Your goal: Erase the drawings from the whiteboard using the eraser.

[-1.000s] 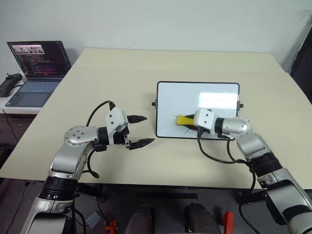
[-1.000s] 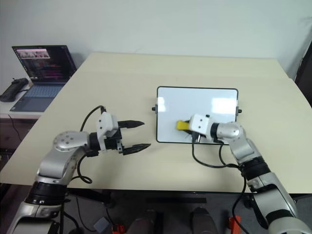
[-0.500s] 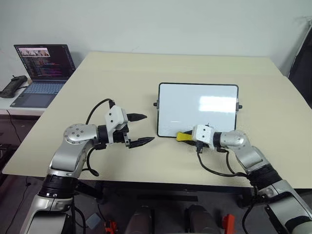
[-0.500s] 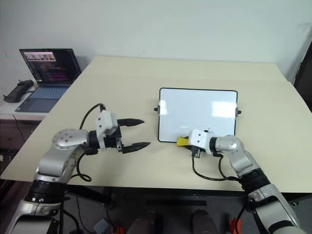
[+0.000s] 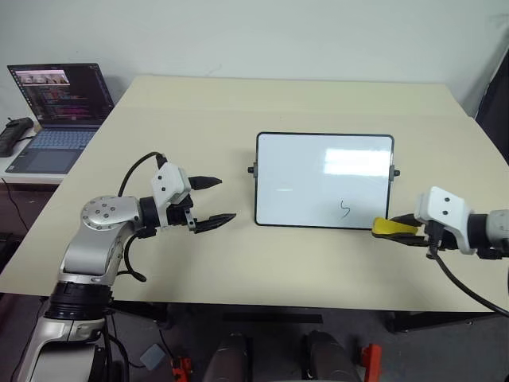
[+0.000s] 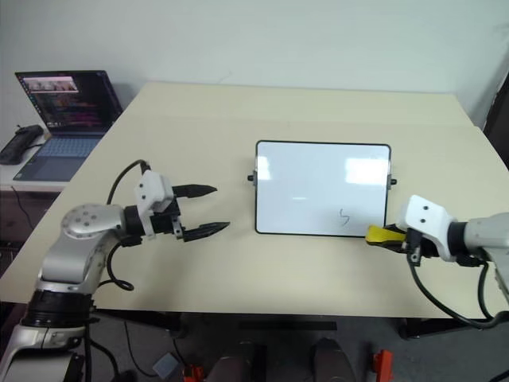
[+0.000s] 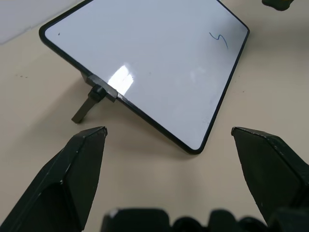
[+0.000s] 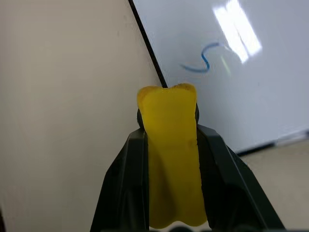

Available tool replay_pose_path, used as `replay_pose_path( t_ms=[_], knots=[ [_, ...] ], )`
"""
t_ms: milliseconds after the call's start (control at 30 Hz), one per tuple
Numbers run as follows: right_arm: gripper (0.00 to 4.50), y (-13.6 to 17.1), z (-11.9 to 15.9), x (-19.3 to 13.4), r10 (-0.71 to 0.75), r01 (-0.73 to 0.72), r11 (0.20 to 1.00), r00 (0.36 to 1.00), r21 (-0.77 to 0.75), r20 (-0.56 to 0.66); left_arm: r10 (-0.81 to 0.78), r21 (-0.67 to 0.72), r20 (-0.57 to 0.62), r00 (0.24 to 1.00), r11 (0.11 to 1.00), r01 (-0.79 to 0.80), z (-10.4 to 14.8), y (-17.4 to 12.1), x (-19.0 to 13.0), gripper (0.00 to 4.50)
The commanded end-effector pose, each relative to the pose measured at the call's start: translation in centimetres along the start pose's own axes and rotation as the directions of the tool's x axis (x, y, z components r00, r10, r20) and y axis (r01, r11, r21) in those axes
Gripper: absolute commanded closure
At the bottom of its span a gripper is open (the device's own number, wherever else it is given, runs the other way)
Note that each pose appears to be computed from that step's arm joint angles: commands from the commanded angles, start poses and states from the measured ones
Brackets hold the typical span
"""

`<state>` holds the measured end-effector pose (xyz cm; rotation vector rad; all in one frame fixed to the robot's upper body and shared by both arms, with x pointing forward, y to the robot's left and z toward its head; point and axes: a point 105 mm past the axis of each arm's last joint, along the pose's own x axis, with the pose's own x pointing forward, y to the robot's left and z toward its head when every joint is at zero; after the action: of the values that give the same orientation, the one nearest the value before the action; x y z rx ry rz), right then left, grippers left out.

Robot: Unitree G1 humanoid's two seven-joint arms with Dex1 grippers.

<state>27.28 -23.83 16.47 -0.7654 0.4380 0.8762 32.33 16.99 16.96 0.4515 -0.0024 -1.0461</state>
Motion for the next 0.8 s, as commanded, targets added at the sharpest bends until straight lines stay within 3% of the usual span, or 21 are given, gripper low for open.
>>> replay_pose_path(
  t_ms=[33, 800],
  knots=[
    [3.51, -1.4, 0.2, -1.7, -0.073, 0.073, 0.997, 0.997, -0.03, 0.002, 0.016, 0.046, 0.02, 1.0, 0.999, -0.016, 1.3, 0.7, -0.3, 0.0],
    [3.51, -2.5, 0.6, -1.5, -0.099, 0.1, 0.993, 0.995, -0.063, 0.022, 0.011, 0.056, 0.03, 0.999, 0.998, -0.013, 2.0, 0.5, 0.1, 0.0]
  ],
)
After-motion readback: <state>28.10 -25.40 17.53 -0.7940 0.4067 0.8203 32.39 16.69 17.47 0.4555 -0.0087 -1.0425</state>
